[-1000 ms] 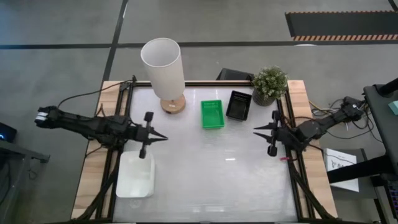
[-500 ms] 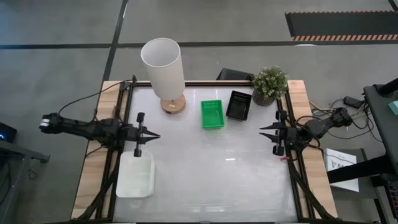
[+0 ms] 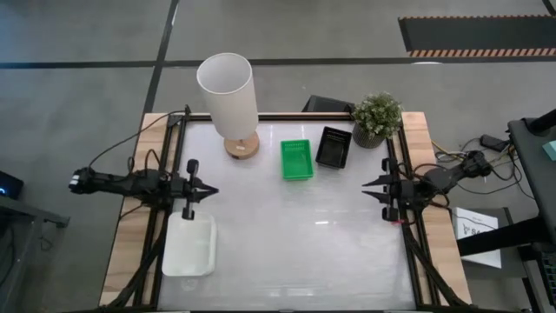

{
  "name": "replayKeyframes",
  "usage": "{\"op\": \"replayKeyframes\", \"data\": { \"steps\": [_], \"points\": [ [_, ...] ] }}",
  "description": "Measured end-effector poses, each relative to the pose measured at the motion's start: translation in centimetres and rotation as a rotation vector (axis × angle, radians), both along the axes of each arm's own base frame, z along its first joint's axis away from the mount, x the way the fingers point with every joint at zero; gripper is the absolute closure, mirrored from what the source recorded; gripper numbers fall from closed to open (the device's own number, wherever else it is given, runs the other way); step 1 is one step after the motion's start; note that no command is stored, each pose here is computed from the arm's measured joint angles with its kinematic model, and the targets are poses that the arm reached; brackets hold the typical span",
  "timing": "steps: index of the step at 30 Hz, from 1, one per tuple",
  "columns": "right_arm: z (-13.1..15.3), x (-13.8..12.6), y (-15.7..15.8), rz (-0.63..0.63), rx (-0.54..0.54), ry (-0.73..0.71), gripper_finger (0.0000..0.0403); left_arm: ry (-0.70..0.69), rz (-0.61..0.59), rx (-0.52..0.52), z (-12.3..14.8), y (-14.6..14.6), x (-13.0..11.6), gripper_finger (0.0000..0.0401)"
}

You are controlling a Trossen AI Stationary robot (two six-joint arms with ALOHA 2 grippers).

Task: Stack baskets by color
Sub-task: Return to Home Position

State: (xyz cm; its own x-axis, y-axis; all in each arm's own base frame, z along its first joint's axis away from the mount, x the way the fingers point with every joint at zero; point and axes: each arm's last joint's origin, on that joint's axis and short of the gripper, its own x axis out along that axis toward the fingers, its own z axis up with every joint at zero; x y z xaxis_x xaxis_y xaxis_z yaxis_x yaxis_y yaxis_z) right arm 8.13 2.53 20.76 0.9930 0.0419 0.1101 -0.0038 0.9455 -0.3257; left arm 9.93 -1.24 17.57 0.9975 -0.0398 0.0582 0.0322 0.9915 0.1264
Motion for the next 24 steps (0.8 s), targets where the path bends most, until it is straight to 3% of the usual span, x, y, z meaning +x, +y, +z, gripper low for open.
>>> {"op": "replayKeyframes", "data": {
  "steps": [7, 21, 24],
  "points": [
    [-2.5, 0.8, 0.3, -0.011, 0.008, -0.048, 0.0335, -0.017, -0.002, -0.036, -0.2, 0.0, -0.2, 0.0401],
    [-2.6, 0.8, 0.2, -0.05, 0.043, -0.034, 0.0335, 0.085, 0.003, -0.175, -1.1, 0.0, 0.1, 0.0401],
    [-2.6, 0.8, 0.2, -0.048, 0.069, -0.039, 0.0335, 0.118, -0.069, -0.234, -1.3, -0.2, 0.1, 0.0401]
  ]
}}
